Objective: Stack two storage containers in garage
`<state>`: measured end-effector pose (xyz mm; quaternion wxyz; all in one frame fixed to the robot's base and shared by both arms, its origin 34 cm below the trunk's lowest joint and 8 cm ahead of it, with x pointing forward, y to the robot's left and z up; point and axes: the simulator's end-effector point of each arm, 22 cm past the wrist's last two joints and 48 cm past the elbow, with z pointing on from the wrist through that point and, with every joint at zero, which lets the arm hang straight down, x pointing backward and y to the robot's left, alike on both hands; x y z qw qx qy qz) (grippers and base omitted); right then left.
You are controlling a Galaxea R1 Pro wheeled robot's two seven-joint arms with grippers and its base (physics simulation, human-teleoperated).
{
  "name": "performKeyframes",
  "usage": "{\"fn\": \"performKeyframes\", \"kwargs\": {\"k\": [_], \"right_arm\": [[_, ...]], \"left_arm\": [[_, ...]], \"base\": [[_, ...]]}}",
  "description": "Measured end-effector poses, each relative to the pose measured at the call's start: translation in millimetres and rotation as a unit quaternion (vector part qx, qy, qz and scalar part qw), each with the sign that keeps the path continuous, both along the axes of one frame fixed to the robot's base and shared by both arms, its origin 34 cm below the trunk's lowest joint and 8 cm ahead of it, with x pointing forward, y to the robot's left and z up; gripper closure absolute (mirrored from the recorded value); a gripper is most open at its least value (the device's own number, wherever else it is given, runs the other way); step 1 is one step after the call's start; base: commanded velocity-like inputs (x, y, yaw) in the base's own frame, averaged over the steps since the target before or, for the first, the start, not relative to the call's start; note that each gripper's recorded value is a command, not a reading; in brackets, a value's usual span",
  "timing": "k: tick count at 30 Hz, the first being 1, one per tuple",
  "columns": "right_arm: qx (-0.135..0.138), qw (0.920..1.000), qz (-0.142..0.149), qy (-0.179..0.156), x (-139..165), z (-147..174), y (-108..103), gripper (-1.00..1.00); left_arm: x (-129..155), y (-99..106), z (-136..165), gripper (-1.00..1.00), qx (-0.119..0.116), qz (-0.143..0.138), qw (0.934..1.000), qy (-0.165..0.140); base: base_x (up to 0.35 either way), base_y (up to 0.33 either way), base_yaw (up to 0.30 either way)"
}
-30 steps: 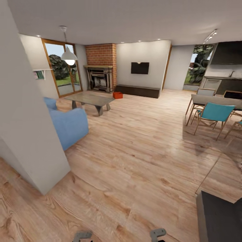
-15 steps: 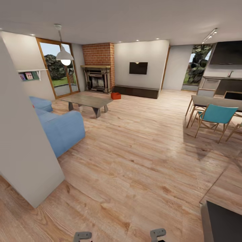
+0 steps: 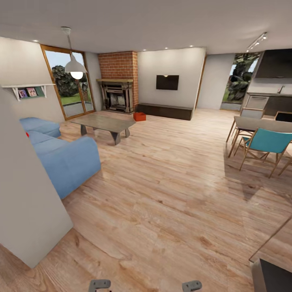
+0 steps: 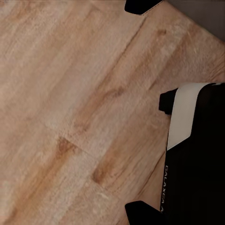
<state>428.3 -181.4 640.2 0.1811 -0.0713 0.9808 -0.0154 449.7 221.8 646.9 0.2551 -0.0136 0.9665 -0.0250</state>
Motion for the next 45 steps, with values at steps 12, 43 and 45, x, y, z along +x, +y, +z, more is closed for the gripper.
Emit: {"fn": "performKeyframes", "kwargs": {"k": [12, 43, 45], "right_arm": [[-0.021, 0.9973, 0.001, 0.07, -66.0, -22.0, -26.0, -1.0], [-0.051, 0.9851, -0.005, 0.164, -202.0, -42.2, -73.3, -1.0], [-0.051, 0.9851, -0.004, 0.164, -202.0, -42.2, -73.3, -1.0]], "left_arm": [[0.2, 1.3, 0.0, -1.0, 0.0, 0.002, 1.0, 0.0], [0.0, 0.4, 0.0, -1.0, 0.0, 0.001, 1.0, 0.0], [0.0, 0.4, 0.1, -1.0, 0.0, 0.001, 1.0, -0.001]], "base": [[0.345, 0.0, 0.0], [0.345, 0.0, 0.0], [0.345, 0.0, 0.0]]}}
